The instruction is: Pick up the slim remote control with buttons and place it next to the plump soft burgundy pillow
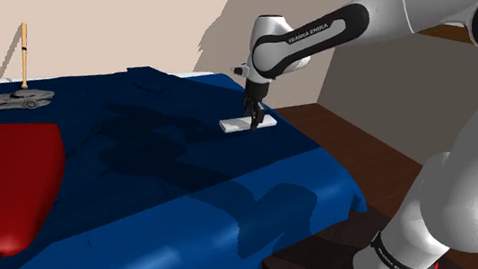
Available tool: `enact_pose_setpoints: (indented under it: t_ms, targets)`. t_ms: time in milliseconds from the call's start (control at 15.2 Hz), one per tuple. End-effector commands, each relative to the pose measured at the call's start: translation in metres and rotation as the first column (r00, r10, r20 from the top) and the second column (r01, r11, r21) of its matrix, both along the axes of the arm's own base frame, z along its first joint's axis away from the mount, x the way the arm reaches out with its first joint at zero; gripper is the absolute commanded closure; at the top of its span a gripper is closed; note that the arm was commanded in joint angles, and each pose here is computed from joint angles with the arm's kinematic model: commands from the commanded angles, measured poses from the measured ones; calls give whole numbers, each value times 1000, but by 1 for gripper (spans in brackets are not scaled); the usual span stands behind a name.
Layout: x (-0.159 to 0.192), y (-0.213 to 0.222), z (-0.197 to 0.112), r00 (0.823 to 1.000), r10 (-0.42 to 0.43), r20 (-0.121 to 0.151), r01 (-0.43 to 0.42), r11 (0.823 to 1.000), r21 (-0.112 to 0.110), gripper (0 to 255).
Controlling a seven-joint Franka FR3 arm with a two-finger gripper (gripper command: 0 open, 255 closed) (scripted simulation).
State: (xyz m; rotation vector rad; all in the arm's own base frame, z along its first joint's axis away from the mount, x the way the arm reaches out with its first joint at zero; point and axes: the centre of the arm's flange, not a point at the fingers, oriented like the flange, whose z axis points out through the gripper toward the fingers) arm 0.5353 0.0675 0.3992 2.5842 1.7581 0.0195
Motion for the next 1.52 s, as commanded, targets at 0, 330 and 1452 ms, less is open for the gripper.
enact_pose_setpoints:
  t_ms: [0,330,1452]
  targets:
    - [1,0,11,1000,0,0,0,1000,0,255]
    - [1,0,38,1000,0,0,0,1000,0,255]
    - [-4,39,108,1000,0,0,0,1000,0,255]
